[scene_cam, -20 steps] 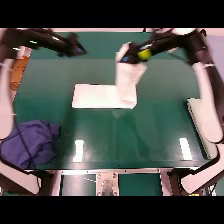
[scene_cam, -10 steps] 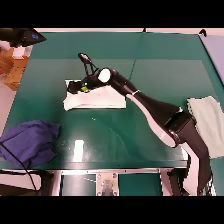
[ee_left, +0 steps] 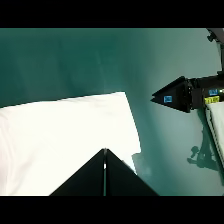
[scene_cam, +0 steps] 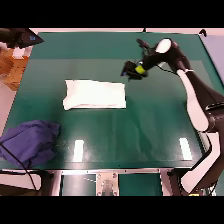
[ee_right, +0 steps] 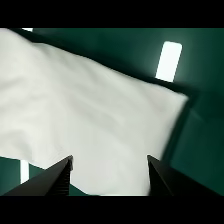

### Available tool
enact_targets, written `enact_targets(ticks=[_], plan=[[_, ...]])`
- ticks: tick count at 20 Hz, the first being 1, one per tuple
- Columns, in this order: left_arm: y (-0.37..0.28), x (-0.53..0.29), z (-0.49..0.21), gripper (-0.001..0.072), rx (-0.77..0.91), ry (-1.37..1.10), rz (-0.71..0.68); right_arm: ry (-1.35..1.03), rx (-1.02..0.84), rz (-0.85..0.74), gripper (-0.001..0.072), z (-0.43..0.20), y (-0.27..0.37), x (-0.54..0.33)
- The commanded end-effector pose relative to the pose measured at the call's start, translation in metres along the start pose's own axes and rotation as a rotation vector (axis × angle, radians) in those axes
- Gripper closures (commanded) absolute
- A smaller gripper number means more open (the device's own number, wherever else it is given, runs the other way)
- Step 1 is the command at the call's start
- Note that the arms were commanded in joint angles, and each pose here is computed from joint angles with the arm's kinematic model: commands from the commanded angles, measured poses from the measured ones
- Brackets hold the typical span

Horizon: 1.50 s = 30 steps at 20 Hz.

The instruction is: Fold the shirts.

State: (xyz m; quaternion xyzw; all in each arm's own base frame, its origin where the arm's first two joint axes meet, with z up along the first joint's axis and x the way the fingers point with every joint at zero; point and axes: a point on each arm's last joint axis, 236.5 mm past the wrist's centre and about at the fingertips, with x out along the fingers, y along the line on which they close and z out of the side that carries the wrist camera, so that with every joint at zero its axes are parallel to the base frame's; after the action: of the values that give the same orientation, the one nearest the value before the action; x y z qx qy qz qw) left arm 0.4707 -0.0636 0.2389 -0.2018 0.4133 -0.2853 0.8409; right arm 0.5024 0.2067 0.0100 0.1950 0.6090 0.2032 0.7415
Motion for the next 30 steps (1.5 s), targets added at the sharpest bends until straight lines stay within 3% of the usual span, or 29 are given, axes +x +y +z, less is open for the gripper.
enact_targets(ticks=[1, 4, 10, 11, 12, 14, 15, 19, 22, 26, 30], plan=[[0.001, -0.001, 0.000, 0.0683, 0.001, 0.000, 0.002, 0.095, 0.220, 0.057, 0.0173, -0.027, -0.051, 0.009], [0.001, -0.001, 0.000, 0.0683, -0.002, 0.000, 0.002, 0.072, 0.329, 0.224, 0.0172, -0.043, -0.037, 0.057], [0.001, -0.001, 0.000, 0.0683, -0.007, 0.000, 0.002, 0.061, 0.354, 0.323, 0.0186, -0.062, 0.005, 0.118], [0.000, -0.001, 0.000, 0.0683, -0.007, 0.000, 0.002, 0.049, 0.338, 0.322, 0.0281, -0.061, 0.012, 0.121], [0.000, -0.001, 0.000, 0.0682, -0.007, 0.001, 0.002, 0.037, 0.295, 0.332, 0.0453, -0.057, 0.020, 0.118], [0.000, -0.001, -0.001, 0.0682, -0.007, 0.006, 0.001, 0.022, 0.236, 0.367, 0.0669, -0.042, 0.036, 0.097], [0.000, -0.001, -0.002, 0.0683, -0.007, 0.009, 0.000, -0.007, 0.209, 0.374, 0.0693, -0.030, 0.041, 0.079], [0.000, -0.001, -0.003, 0.0682, -0.007, 0.013, -0.001, -0.232, 0.133, 0.392, 0.0693, 0.033, 0.038, -0.053], [0.000, -0.001, -0.003, 0.0683, -0.007, 0.014, -0.001, -0.435, 0.170, 0.313, 0.0693, 0.058, -0.017, -0.179], [-0.001, -0.001, -0.005, 0.0682, -0.007, 0.022, -0.002, -0.643, 0.312, 0.203, 0.0694, 0.040, -0.119, -0.308], [-0.001, -0.001, -0.007, 0.0683, -0.007, 0.031, -0.004, -0.737, 0.496, 0.101, 0.0694, -0.008, -0.222, -0.377]])
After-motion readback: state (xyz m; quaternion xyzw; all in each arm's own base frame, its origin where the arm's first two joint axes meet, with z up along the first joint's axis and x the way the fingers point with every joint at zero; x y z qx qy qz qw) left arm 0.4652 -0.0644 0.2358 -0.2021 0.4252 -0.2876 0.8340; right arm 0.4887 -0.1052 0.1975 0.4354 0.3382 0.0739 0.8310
